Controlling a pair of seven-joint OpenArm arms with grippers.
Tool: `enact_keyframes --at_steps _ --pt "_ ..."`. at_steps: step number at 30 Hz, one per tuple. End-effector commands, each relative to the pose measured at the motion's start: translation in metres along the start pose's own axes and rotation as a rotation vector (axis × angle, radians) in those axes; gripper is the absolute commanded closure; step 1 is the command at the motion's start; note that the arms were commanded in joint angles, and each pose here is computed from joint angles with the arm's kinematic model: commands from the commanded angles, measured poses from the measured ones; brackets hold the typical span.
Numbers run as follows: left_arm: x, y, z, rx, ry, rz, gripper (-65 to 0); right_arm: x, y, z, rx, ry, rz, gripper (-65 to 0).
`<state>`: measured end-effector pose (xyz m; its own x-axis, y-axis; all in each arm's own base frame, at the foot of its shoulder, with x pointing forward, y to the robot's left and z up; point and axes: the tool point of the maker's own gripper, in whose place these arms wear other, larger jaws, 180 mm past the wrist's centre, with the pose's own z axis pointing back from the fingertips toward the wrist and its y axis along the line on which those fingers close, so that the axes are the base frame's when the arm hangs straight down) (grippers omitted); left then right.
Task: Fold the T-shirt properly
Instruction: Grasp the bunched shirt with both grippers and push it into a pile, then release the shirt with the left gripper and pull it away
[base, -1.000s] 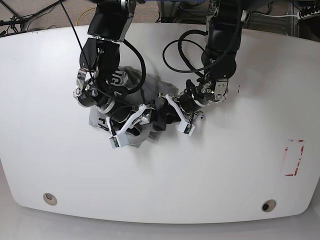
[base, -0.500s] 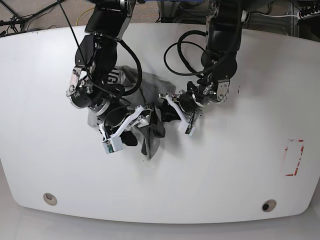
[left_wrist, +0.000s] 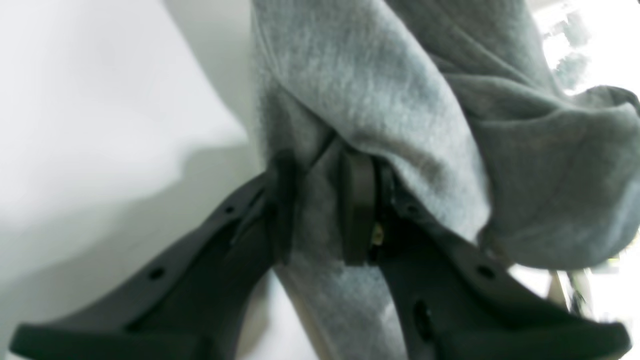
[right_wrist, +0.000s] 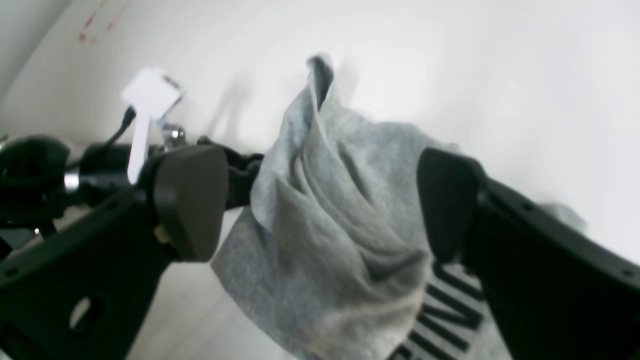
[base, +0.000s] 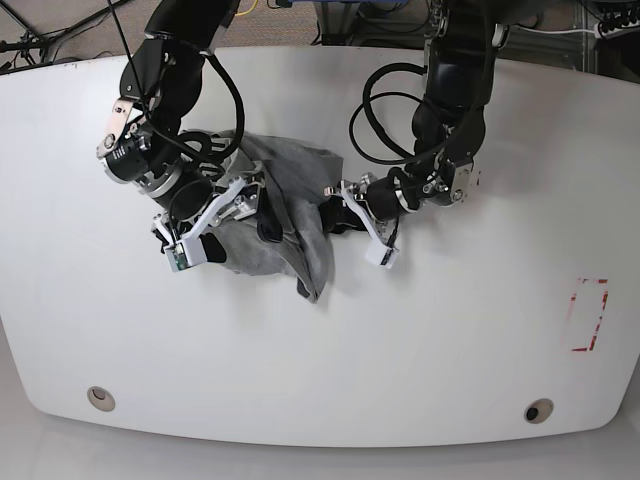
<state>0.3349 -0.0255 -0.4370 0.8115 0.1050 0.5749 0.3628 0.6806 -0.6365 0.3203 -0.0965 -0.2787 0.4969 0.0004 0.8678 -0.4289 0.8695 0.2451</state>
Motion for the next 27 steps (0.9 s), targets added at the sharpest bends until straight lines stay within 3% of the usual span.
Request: enact_keyframes --at_steps 1,9,13,19,27 --pt "-0.032 0.028 0.011 0.088 0.121 0.084 -14.7 0.009 -0.004 0.009 -0.008 -0.047 0.026 -56.9" --pt "0.002 0.028 0.031 -0.002 0.002 0.124 -14.7 -0.021 -0.014 0.028 -0.035 0.029 0.057 -56.9" --pt "0.025 0.019 0.046 -0.046 -0.059 0.061 -14.7 -0.036 -0.011 0.031 -0.033 0.061 0.04 -56.9" --pt "0.042 0.026 0.078 -0.035 -0.101 -0.02 -14.7 -0.039 -0.008 0.03 -0.024 0.069 0.034 -56.9" --pt "0.069 0.05 0.13 0.031 -0.133 -0.117 -14.7 -0.043 0.035 0.007 0.113 0.095 0.073 -56.9"
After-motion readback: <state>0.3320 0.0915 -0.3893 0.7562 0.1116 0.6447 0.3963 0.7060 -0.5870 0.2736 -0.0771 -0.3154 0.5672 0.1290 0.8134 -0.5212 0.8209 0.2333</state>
